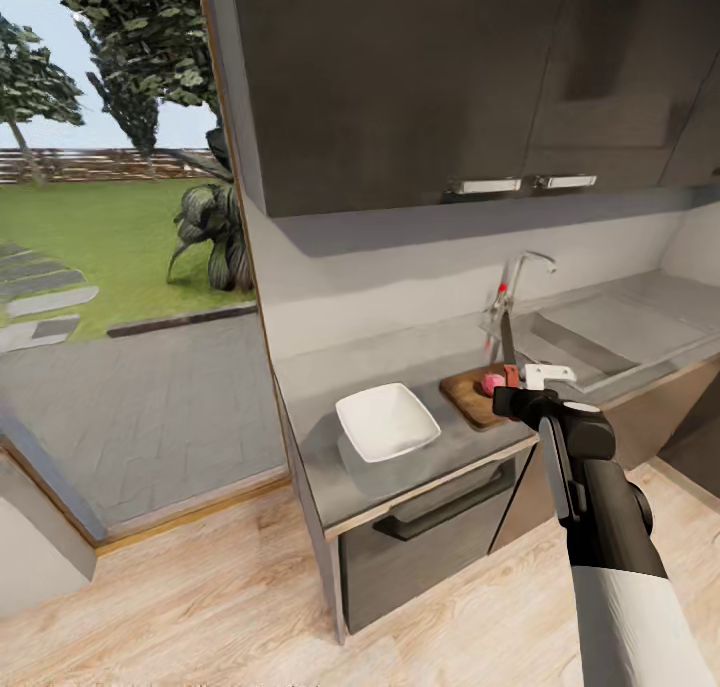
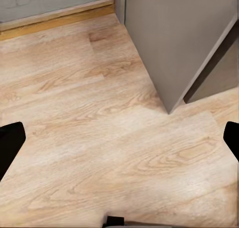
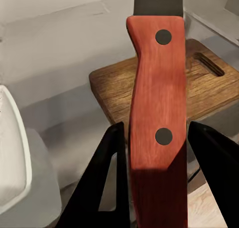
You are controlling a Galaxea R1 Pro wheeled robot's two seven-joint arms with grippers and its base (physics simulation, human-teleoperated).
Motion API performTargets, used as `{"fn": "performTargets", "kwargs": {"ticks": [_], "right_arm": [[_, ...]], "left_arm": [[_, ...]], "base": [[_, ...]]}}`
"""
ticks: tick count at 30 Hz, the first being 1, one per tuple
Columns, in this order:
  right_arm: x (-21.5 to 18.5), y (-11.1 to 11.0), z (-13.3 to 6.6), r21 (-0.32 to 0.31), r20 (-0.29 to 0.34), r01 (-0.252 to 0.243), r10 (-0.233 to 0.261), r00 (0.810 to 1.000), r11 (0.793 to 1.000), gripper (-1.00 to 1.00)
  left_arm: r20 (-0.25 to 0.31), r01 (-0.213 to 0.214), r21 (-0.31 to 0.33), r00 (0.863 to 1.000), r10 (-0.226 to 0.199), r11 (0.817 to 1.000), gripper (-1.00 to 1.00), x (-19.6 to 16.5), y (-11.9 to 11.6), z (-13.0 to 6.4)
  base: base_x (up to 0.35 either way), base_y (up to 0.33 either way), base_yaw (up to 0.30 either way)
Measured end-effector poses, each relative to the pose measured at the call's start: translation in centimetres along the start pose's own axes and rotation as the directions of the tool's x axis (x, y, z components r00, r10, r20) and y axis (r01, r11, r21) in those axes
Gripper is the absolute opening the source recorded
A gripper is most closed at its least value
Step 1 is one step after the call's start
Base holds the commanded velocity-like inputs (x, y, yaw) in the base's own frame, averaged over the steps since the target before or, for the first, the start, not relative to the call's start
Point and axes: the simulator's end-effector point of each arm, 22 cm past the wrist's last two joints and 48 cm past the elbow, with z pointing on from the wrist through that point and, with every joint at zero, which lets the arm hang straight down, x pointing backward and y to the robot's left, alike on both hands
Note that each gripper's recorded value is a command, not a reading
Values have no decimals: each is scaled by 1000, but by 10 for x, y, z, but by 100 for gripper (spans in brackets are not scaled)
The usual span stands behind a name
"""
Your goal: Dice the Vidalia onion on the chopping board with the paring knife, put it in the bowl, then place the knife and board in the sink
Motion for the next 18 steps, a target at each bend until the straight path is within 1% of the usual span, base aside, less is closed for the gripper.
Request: {"fn": "performTargets", "kwargs": {"ticks": [13,18], "right_arm": [[1,1,0,-2,-2,0,0,1000,1000,-100],[1,1,0,-2,-3,0,0,1000,1000,-100]], "left_arm": [[-1,0,0,1000,0,1000,100,0,0,0],[-2,0,-1,1000,0,1000,100,1,0,0]], "base": [[0,-304,284],[79,-304,284]]}}
